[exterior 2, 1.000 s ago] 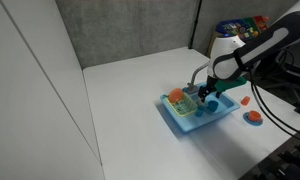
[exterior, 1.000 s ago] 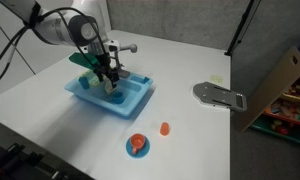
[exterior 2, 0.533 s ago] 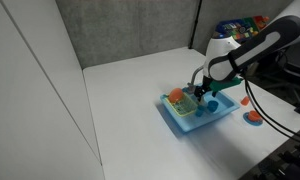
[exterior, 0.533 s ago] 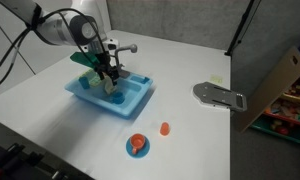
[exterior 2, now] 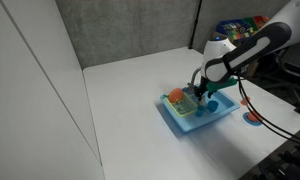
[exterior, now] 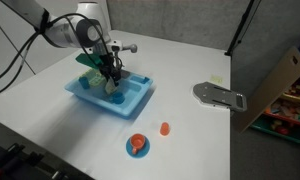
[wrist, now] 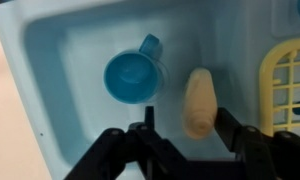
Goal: Shift the small, bottle to the yellow part of the toy sink
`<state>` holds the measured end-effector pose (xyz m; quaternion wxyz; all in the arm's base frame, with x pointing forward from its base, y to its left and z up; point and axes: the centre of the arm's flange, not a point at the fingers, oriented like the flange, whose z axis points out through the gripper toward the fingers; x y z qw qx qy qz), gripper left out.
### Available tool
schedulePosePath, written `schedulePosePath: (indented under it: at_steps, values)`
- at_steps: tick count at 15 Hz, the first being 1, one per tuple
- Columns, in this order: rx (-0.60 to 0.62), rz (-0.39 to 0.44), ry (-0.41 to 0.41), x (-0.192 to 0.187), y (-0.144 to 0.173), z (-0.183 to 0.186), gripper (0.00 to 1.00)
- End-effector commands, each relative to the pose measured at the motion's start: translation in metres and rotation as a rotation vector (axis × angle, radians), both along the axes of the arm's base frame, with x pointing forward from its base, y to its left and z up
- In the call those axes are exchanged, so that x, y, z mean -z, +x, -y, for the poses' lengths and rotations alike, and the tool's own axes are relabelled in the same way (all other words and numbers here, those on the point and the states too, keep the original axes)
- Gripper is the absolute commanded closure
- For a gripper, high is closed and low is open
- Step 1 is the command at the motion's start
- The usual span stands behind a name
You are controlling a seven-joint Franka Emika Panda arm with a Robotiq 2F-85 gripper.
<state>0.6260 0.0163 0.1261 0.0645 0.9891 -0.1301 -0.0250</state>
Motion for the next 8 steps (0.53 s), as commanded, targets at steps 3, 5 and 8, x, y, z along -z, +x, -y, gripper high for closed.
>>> schedulePosePath:
  at_steps: [3, 5, 8]
  values:
    - [0.034, -0.006, -0.027, -0.007, 0.006, -0.005, 0.84]
    - [0.044, -0.006, -0.031, -0.014, 0.005, -0.006, 0.9]
    - [0.061, -0.018, -0.037, -0.031, 0.003, -0.009, 0.9]
